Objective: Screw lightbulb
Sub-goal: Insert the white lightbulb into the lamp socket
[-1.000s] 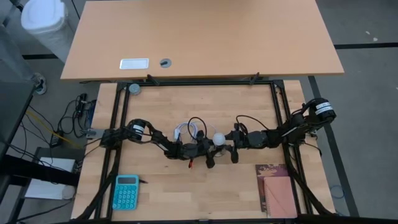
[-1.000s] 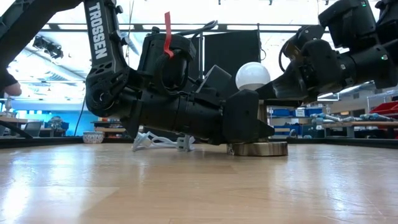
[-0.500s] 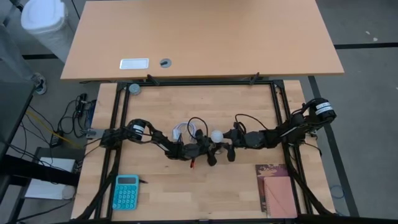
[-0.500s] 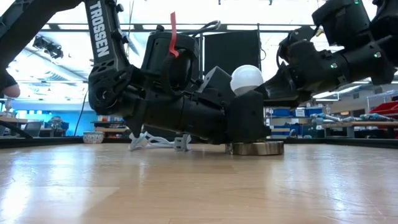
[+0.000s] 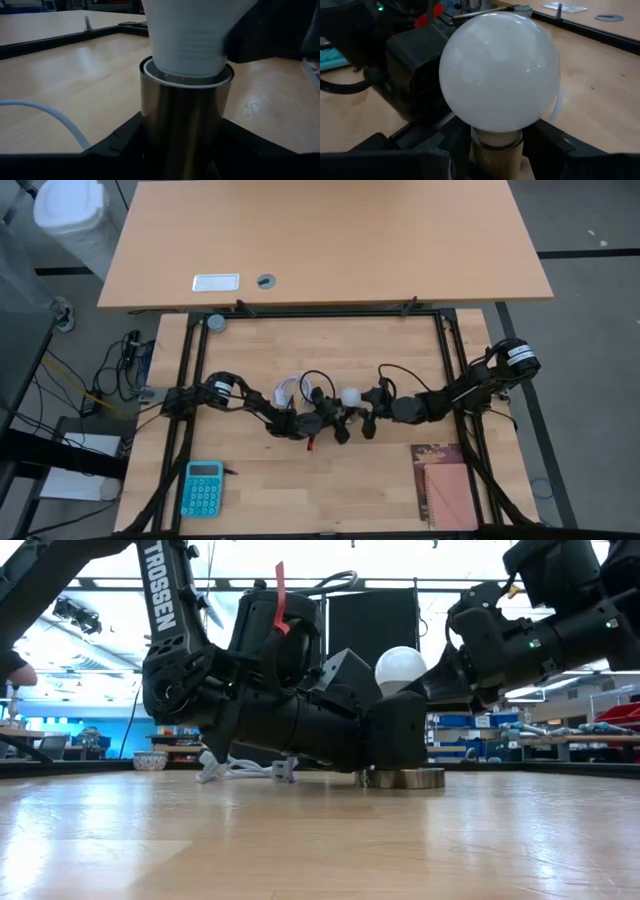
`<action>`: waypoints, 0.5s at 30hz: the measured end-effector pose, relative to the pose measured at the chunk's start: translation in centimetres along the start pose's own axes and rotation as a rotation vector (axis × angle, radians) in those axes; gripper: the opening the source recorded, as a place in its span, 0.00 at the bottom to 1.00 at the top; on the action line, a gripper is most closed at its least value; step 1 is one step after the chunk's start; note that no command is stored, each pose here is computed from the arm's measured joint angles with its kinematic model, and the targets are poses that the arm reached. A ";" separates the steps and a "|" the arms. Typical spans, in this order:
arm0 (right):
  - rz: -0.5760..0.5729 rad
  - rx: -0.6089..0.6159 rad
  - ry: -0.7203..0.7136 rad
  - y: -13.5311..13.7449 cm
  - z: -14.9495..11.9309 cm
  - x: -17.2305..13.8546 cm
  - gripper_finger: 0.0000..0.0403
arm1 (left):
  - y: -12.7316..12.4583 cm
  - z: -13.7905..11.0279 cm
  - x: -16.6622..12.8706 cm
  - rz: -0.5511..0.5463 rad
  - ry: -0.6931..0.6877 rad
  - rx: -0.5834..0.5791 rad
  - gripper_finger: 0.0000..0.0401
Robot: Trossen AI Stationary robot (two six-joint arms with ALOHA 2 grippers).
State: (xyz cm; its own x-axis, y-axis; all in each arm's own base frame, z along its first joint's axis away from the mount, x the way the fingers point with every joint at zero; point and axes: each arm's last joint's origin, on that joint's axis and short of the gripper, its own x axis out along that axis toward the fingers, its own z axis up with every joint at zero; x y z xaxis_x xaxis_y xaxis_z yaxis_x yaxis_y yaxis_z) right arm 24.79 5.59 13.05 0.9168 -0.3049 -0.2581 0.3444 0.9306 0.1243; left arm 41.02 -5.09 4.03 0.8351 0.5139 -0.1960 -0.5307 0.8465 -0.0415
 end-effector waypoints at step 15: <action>-0.129 0.054 0.013 0.6 0.7 0.8 0.40 | -0.6 1.0 1.1 0.165 -0.028 -0.037 0.49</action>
State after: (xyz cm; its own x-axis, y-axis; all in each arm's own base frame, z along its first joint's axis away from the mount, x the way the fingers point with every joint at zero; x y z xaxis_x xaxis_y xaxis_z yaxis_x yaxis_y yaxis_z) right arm 25.90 5.79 13.61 0.8614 -0.4186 -0.2875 0.4704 0.8711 0.1409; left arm 42.37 -4.88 4.80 0.7395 0.6497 -0.1761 -0.6656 0.7449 -0.0470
